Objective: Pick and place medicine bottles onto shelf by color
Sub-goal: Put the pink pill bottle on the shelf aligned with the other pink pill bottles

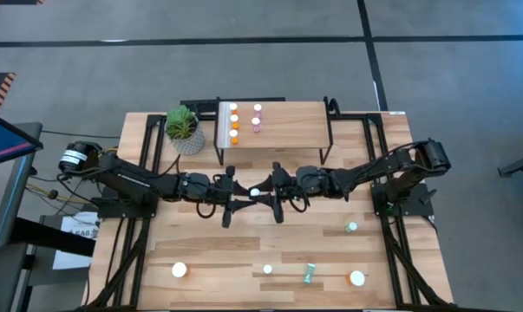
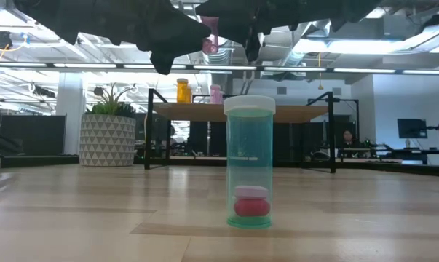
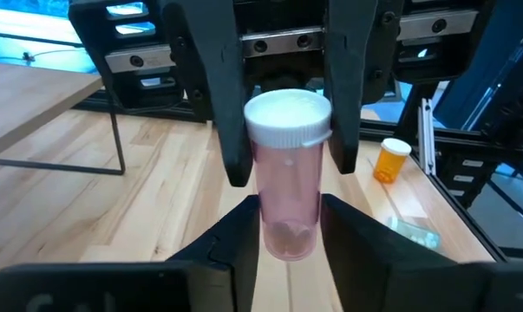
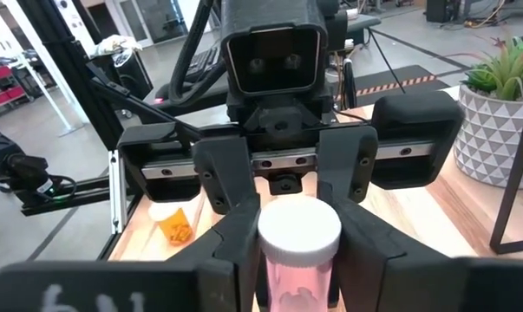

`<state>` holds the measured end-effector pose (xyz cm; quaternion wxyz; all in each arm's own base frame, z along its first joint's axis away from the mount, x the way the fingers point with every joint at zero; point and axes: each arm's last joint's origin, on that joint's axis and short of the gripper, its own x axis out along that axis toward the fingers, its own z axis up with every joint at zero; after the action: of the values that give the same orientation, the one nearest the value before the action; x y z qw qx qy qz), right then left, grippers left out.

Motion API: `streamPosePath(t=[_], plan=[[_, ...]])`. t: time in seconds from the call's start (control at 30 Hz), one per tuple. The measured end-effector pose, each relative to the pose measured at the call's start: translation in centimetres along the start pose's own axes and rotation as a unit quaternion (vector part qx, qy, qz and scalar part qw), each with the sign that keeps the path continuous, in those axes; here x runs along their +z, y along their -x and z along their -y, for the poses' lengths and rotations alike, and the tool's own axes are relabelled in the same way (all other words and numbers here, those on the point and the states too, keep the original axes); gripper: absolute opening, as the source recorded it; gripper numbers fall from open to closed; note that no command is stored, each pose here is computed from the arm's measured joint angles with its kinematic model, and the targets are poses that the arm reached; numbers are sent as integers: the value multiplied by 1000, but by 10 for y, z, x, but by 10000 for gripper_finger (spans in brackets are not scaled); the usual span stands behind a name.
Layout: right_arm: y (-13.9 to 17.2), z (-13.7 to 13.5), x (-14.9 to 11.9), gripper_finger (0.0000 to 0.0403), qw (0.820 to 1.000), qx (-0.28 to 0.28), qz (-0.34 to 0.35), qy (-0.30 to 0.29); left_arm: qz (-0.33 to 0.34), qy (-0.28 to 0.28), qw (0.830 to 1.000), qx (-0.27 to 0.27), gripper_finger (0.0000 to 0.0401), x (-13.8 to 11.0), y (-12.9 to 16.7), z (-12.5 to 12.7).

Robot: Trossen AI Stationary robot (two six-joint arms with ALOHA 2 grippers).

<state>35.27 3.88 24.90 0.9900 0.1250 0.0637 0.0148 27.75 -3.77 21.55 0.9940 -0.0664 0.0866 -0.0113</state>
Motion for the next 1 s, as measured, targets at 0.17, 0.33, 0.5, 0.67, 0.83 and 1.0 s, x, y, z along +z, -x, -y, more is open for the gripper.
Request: streamPosePath(t=[0.17, 0.33, 0.5, 0.67, 0.83, 1.0], plan=[[0, 2, 1, 137, 1000, -3, 1, -1, 0, 0, 1000, 2, 149, 0, 0, 0], [0, 6, 2, 134, 1000, -9, 2, 0, -11, -2, 1000, 13, 184, -2, 1, -1], [-1, 12, 3, 137, 1000, -18, 4, -1, -28, -6, 998, 49, 202, -1, 6, -4], [-1, 18, 5, 136, 1000, -27, 7, 0, -36, -11, 996, 79, 209, 4, 15, -6], [-1, 27, 7, 136, 999, -40, 10, 0, -40, -19, 994, 103, 209, 10, 26, -7], [0, 37, 10, 139, 998, -53, 13, -1, -38, -23, 994, 104, 209, 14, 32, -7]])
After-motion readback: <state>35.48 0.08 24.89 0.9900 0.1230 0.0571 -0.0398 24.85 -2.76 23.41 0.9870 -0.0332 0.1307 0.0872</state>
